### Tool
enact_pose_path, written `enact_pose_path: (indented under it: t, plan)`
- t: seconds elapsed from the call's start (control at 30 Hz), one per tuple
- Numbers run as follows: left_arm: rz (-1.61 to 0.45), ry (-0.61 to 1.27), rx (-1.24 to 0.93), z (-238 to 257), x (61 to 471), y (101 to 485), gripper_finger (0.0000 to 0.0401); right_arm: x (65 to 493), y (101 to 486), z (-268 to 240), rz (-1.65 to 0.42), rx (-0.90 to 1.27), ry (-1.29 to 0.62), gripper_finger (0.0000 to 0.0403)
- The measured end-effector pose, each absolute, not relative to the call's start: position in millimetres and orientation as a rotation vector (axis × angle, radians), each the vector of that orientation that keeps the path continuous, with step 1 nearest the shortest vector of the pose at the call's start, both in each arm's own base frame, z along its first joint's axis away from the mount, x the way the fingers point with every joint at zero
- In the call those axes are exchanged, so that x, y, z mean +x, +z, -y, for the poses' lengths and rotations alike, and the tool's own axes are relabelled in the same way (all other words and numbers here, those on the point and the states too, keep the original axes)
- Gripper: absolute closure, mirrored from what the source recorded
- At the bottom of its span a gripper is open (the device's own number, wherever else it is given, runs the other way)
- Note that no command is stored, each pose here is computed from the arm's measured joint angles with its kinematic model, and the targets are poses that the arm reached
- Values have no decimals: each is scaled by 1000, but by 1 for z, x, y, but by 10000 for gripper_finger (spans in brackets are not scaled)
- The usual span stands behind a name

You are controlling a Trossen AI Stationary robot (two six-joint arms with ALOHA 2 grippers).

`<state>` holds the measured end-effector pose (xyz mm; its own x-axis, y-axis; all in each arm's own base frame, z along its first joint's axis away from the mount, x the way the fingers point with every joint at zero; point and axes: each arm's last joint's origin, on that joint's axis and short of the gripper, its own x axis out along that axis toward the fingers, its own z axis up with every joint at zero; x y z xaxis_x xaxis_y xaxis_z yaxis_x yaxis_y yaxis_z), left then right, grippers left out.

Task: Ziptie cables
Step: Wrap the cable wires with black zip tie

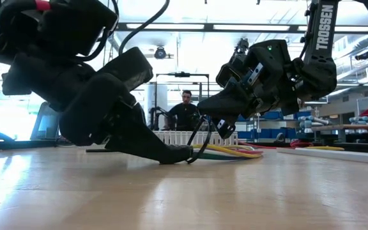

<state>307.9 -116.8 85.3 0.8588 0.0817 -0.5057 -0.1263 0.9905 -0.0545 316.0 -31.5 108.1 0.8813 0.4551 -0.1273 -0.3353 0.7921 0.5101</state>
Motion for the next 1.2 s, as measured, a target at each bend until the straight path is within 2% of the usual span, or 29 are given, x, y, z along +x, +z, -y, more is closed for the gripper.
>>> enact_pose_path:
  t: [0.2, 0.7, 0.87, 1.2]
  plan:
    - [-529, 86, -126, 124, 304, 92, 370, 316, 107, 32, -265, 501, 430, 403]
    - [-677, 127, -125, 137, 254, 153, 370, 313, 104, 39, -305, 524, 453, 403]
    - [-763, 149, -154, 142, 237, 154, 370, 311, 105, 48, -317, 537, 444, 403]
    - [-861, 187, -218, 157, 213, 148, 370, 290, 125, 69, -477, 456, 323, 403]
